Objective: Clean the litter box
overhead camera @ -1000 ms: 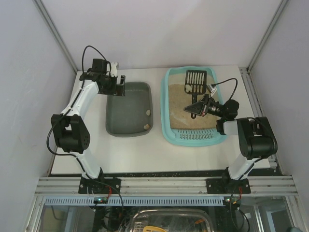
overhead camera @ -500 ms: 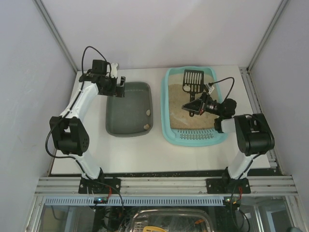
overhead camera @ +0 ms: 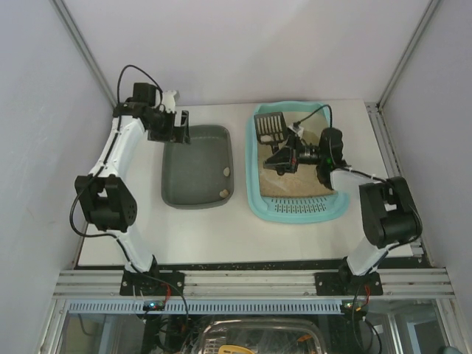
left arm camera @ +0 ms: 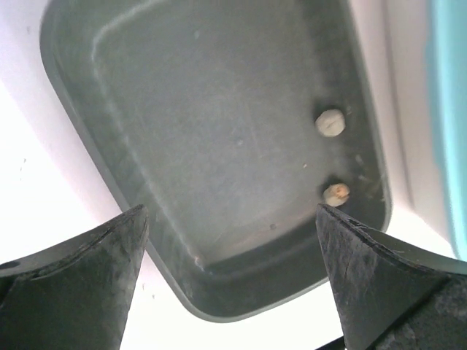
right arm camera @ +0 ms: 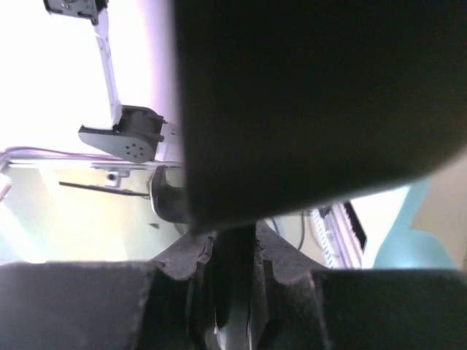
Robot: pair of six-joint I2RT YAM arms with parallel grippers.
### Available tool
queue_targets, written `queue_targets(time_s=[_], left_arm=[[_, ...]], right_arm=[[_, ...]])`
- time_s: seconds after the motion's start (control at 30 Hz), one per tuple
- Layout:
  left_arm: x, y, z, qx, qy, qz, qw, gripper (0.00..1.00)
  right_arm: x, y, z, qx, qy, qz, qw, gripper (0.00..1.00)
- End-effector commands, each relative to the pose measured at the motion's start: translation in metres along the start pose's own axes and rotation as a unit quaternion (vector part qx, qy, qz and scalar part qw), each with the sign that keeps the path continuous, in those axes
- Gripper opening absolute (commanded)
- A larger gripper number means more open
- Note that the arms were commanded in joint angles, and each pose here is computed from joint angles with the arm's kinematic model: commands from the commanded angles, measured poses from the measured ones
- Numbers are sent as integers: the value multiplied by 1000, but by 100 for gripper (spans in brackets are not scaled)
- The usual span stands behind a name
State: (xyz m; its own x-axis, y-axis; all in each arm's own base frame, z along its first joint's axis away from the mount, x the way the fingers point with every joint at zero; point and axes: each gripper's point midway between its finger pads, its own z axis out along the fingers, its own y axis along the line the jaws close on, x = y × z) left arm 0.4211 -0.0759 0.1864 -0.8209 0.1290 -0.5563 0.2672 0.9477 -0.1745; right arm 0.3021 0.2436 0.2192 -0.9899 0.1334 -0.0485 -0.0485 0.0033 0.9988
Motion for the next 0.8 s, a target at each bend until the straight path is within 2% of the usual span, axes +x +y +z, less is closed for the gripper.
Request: queue_targets(time_s=[0.0, 0.17, 0.3, 0.37, 0.43, 0.5, 0.57, 0.63, 0.7, 0.77], left_arm=[[-28, -17, -34, 112, -31, -10, 993, 100], [-32, -14, -40, 175, -40, -46, 983, 100], [-40, 18, -34, 138, -58, -83, 985, 100], [-45, 42, -33, 101, -74, -110, 986, 100], [-49, 69, -36, 54, -88, -139, 985, 100], [-53, 104, -46, -54, -117, -162, 978, 100], [-60, 132, -64, -147, -177, -171, 958, 100], [-68, 144, -84, -194, -228, -167, 939, 100], [-72, 149, -97, -219, -248, -171, 928, 100], [-73, 152, -102, -231, -246, -178, 925, 100]], right_arm=[[17, 14, 7, 77, 47, -80, 993, 0], [29, 35, 25, 78, 71, -87, 991, 0], [40, 42, 53, 114, 109, -109, 981, 0], [43, 44, 69, 154, 132, -142, 969, 0], [59, 30, 83, 216, 175, -151, 949, 0], [64, 13, 97, 275, 203, -189, 921, 0], [69, -4, 110, 309, 214, -201, 904, 0], [71, -27, 117, 356, 216, -203, 886, 0], [71, -52, 118, 425, 223, -230, 847, 0], [70, -66, 120, 484, 230, -281, 796, 0]])
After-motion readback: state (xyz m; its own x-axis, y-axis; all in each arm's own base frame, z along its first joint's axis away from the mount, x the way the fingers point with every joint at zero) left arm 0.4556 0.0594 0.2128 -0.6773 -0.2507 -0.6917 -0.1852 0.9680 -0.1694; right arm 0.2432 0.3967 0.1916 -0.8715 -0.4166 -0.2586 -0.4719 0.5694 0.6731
